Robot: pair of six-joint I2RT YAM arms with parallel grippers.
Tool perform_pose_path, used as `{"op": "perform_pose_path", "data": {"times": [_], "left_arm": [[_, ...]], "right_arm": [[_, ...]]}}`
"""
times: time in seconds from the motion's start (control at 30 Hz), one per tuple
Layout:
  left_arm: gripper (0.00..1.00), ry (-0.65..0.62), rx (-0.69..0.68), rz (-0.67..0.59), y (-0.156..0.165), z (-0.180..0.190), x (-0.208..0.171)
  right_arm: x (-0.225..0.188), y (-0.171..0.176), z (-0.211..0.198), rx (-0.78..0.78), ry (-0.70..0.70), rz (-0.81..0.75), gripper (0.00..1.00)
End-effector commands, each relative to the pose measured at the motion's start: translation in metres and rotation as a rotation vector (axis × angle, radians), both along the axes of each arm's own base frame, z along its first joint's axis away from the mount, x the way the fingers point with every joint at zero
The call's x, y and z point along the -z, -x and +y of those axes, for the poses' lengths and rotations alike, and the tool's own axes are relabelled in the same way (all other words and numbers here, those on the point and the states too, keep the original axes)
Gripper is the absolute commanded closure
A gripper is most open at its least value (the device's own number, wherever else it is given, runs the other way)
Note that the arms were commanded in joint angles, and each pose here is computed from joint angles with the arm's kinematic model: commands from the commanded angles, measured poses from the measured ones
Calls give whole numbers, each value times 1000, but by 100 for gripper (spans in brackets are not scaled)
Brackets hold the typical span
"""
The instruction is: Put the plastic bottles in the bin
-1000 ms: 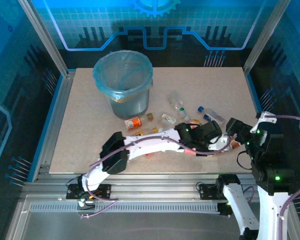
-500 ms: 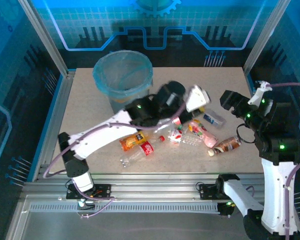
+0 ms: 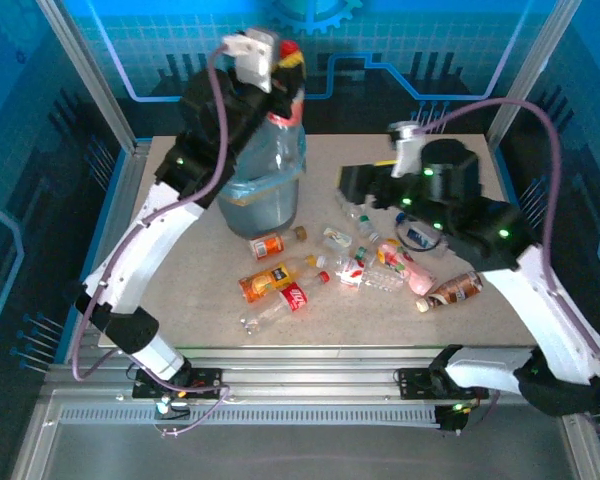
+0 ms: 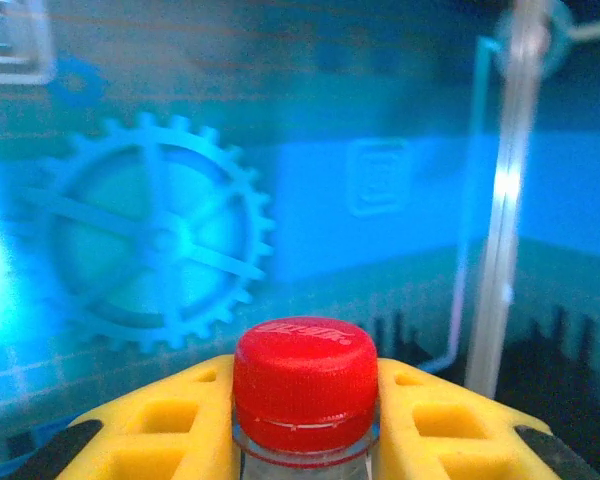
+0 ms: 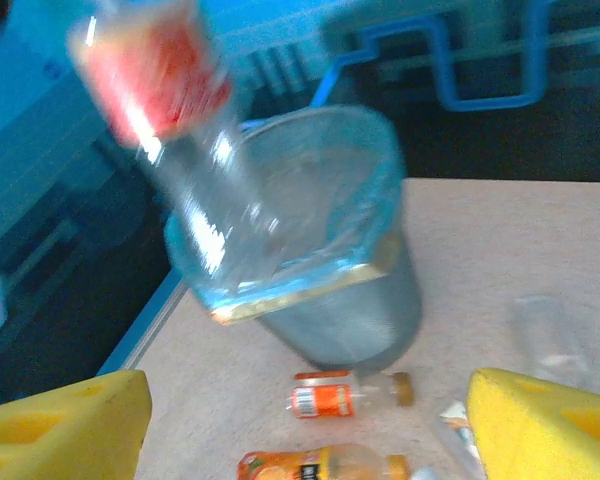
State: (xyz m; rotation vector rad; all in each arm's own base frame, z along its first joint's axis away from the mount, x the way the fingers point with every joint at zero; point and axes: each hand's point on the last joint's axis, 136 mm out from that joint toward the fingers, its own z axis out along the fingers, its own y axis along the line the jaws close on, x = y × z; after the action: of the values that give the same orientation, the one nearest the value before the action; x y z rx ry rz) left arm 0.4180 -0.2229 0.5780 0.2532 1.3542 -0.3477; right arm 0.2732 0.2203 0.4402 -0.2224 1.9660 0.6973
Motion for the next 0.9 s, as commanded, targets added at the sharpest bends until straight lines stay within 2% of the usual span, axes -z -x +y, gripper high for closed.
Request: {"op": "perform_pose_path", "data": {"times": [0.0,0.13,0.3,0.57,0.7,0.87], "left_arm": [[100,157,-158,30,-36,57,-8],[100,214,-196,122,-74,90,24],[100,136,-174,169,-106,86,67],[100,96,-183,332,-144,83,153],[100,105,-167,409,-149,80,192],[100,124,-155,457,-147,77,222]], "right_arm": [[-6,-2,42,-94,9,-54,16],[19,3,86,-185,72,-19,16],[48,12,108,-206,116,21,15],[91,20,108,-177,134,112,14],[106,21,95,-129,146,127,14],[117,23,89,-115,154,143,14]]}}
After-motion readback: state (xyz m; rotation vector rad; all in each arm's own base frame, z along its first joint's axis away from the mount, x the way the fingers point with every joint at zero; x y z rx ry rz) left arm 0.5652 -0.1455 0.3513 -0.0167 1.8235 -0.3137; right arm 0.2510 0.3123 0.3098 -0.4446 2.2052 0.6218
